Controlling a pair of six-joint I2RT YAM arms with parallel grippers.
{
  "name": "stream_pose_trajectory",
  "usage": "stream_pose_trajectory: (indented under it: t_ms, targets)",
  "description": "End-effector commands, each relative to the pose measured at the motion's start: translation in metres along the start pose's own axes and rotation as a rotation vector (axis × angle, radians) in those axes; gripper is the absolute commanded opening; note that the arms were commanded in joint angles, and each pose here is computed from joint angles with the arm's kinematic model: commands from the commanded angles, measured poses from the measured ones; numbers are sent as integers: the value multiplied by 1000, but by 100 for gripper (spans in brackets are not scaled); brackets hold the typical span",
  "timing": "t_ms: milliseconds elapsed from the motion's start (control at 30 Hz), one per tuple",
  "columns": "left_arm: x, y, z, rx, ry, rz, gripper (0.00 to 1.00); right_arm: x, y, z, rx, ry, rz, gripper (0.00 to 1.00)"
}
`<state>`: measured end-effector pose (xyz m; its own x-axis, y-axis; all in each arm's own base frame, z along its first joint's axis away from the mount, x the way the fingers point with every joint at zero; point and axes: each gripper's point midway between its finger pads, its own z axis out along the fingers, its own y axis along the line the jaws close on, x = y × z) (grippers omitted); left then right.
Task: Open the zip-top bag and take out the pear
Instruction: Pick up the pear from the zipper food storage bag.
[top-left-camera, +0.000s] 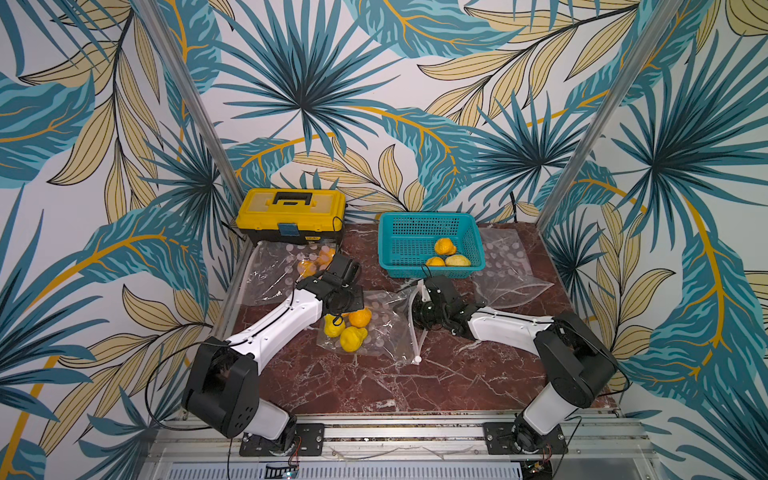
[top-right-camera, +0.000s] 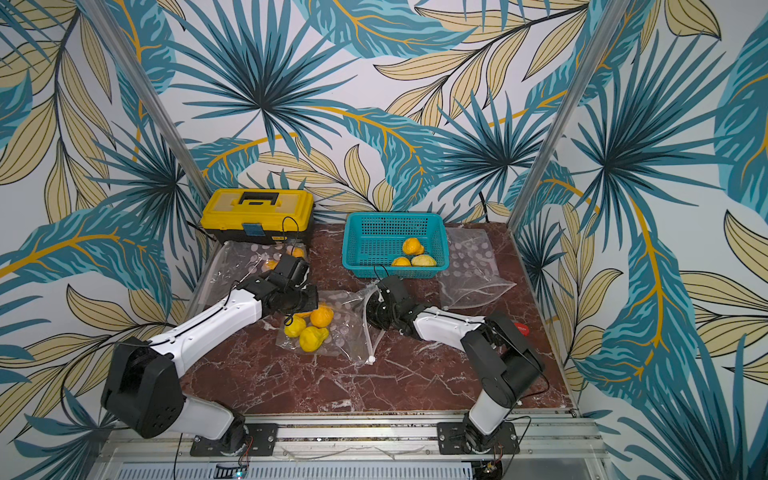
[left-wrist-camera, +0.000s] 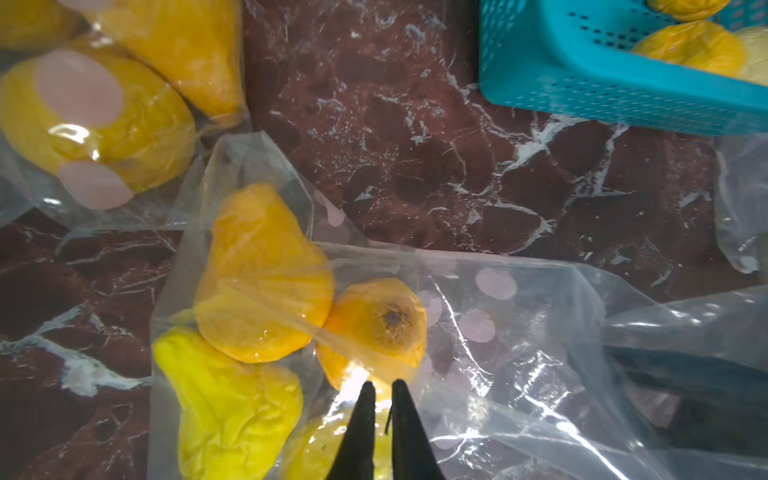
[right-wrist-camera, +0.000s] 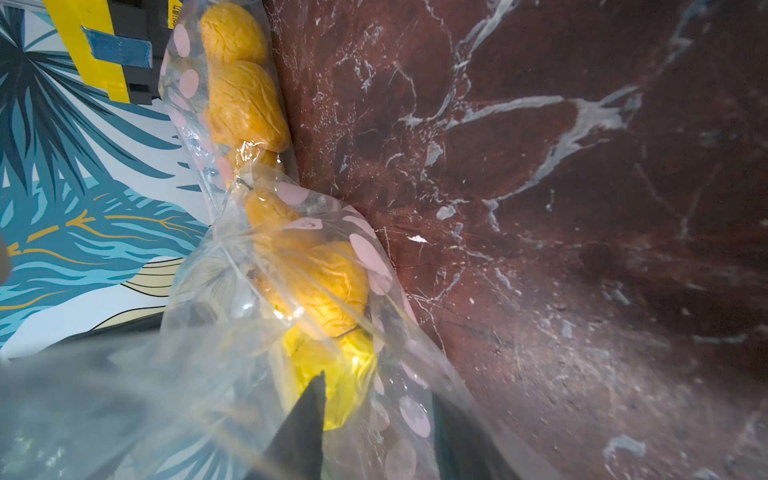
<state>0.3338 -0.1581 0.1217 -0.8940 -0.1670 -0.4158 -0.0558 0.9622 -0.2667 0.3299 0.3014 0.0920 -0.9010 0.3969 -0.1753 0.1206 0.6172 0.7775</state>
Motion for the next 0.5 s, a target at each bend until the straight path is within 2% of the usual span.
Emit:
stream_pose_trajectory:
  t_ms: [0, 233, 467]
  targets:
    - [10, 9, 12, -17, 52, -18, 11, 0, 3, -7, 1, 3, -21, 44]
    - [24, 11, 40, -25, 140, -13, 11, 2, 4, -7, -2, 14, -32, 45]
    - [37, 1, 58, 43, 207, 0, 13, 7, 9, -2, -25, 54, -80, 53]
